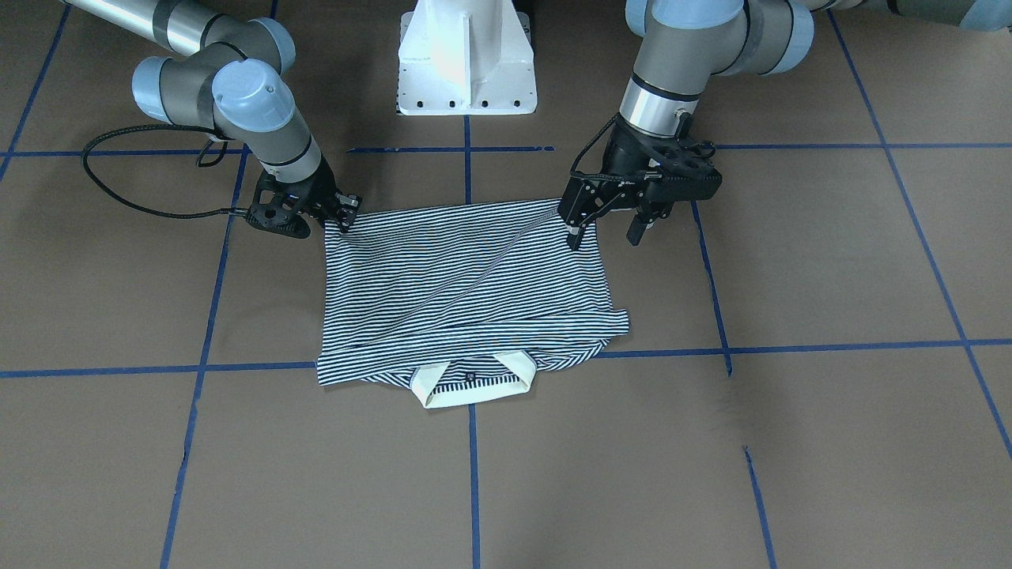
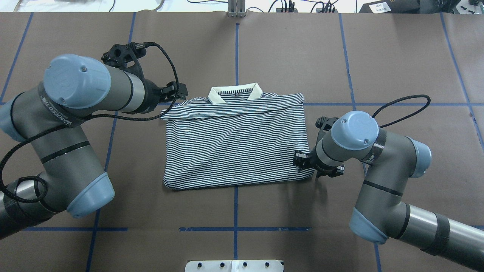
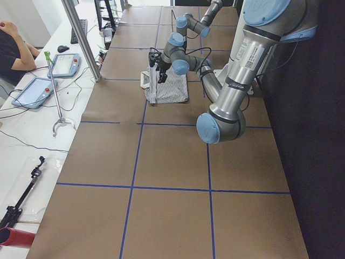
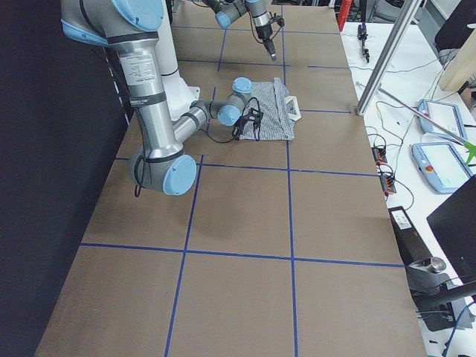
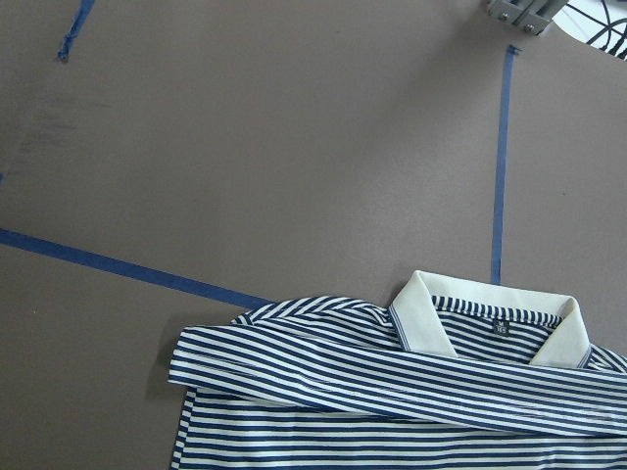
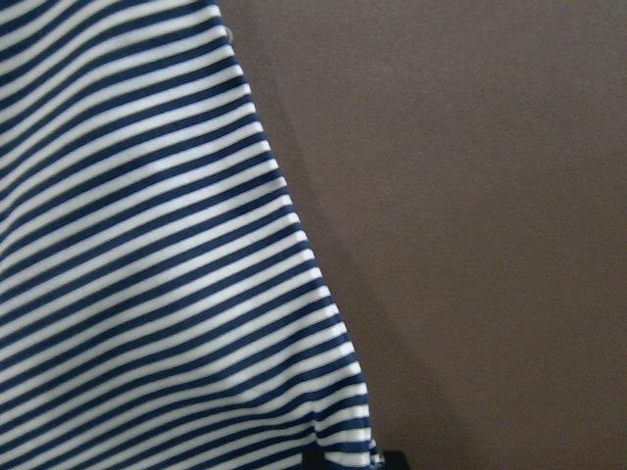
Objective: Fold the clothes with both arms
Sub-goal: 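Drag the folded shirt toward the robot with the right gripper, then lower the left gripper toward the shirt while the right gripper grasps its side edge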
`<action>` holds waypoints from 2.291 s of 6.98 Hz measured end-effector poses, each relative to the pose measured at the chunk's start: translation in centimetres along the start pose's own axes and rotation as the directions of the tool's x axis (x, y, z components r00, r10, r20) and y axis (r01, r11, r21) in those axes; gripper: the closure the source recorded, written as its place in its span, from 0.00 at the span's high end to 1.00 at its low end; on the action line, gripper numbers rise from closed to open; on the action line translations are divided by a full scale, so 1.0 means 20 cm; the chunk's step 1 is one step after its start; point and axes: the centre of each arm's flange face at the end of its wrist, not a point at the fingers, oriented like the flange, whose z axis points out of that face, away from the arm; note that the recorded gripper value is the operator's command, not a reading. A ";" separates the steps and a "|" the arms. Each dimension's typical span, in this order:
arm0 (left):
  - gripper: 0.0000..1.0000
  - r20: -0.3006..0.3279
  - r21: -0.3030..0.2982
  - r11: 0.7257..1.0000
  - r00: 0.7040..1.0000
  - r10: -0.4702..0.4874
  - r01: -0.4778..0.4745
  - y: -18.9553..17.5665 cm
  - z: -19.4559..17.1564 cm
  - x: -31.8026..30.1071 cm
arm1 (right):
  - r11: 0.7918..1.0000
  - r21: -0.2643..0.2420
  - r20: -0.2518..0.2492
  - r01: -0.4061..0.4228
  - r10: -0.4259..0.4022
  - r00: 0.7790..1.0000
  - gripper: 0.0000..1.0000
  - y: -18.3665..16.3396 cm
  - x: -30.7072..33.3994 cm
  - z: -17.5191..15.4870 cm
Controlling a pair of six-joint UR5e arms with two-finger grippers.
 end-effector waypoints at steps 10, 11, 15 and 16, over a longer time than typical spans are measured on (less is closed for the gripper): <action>1.00 -0.025 -0.011 1.000 1.000 0.012 -0.012 0.05 -0.05 0.04 | 0.969 -0.239 -0.095 -0.062 0.040 0.995 1.00 0.86 0.50 -0.11; 1.00 -0.026 -0.019 1.000 1.000 0.017 -0.017 0.08 -0.04 0.04 | 0.969 -0.233 -0.092 -0.081 0.061 0.994 1.00 0.88 0.49 -0.12; 0.99 0.102 -0.199 0.966 0.984 -0.146 0.164 0.52 0.08 0.08 | 0.993 -0.086 0.092 -0.080 0.088 0.992 1.00 0.61 0.34 -0.33; 0.98 0.174 -0.213 0.943 0.959 -0.222 0.257 0.71 0.14 0.08 | 0.996 -0.053 0.149 -0.066 0.074 0.986 1.00 0.52 0.31 -0.41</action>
